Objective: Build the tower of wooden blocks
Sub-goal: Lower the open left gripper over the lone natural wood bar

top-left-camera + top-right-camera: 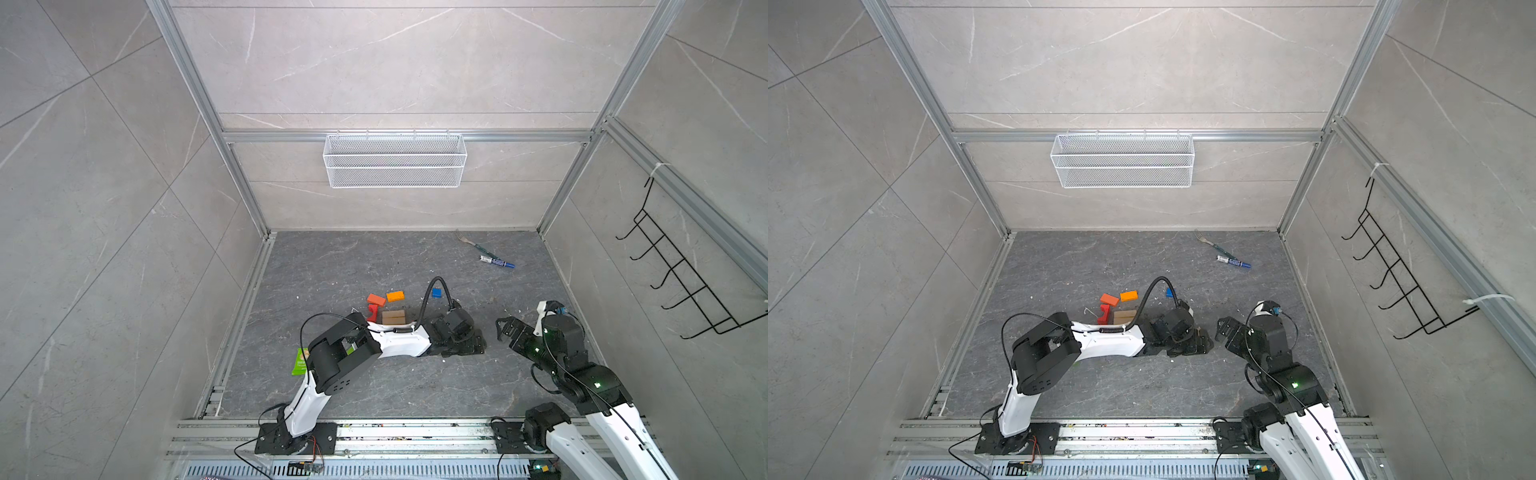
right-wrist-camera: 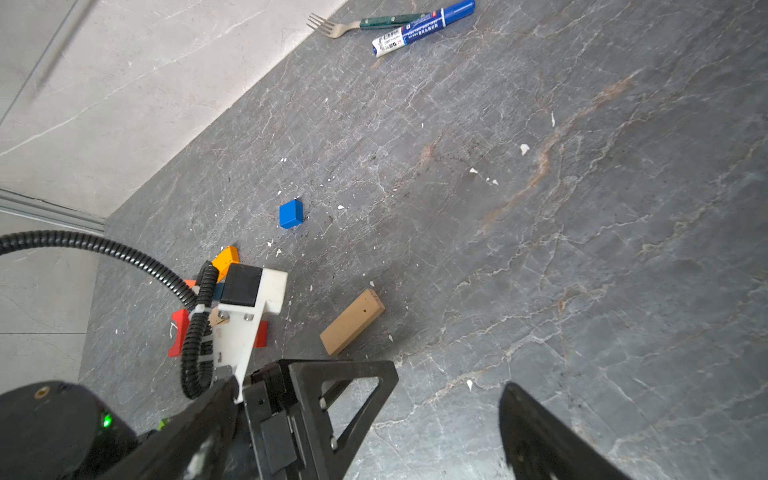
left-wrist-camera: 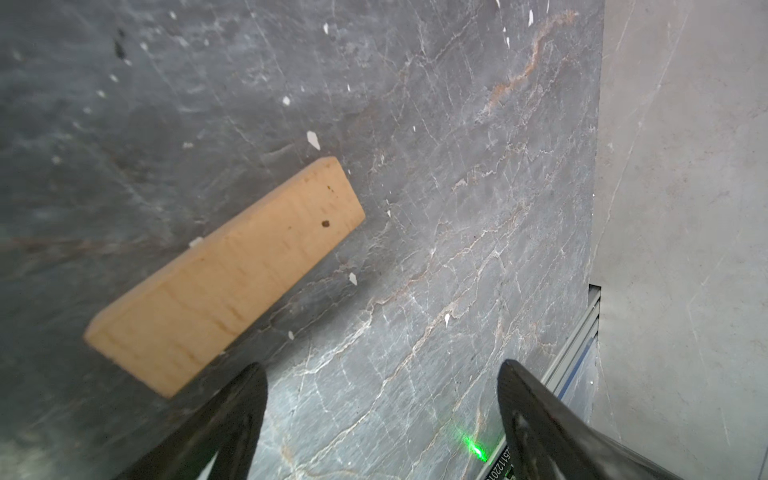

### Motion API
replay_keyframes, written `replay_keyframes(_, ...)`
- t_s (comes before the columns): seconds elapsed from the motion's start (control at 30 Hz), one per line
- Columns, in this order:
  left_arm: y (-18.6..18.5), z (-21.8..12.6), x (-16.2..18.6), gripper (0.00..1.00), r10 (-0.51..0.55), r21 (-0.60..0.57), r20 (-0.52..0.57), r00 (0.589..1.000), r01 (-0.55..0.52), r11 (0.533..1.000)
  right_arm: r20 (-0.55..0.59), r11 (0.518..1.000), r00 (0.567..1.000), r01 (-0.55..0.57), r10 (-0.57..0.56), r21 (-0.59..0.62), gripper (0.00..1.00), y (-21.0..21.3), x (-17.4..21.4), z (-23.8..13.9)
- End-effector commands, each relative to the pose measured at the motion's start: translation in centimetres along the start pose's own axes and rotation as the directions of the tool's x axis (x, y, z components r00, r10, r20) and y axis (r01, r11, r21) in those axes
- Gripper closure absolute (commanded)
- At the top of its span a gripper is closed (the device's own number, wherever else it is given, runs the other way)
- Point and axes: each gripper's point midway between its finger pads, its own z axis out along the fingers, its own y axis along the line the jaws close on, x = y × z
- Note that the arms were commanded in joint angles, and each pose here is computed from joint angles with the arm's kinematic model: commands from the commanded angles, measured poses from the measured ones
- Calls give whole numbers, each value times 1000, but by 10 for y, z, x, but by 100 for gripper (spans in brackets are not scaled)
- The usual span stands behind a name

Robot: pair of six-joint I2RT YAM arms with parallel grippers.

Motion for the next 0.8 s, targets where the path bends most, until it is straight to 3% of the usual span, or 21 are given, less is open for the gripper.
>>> replay_keyframes(0.0, 5, 0, -13, 11, -6, -44, 38, 999, 7, 999, 6, 1000, 1000, 26, -26, -2, 1, 1, -3, -4)
replay_keyframes(0.4, 34, -1, -50, 11, -6, -106, 68, 998, 13, 994, -42, 998, 997, 56, -57, -28, 1, 10, 1, 0)
replay_keyframes(0.6, 33, -5, -58, 12, 117, -131, 32, 993, -112, 985, -58, 997, 996, 69, -71, -38, 1, 13, 2, 0)
replay_keyframes(0.77, 30, -19, -51, 11, 284, -156, -46, 958, -288, 945, -69, 995, 994, 79, -83, -60, 1, 17, 3, 1)
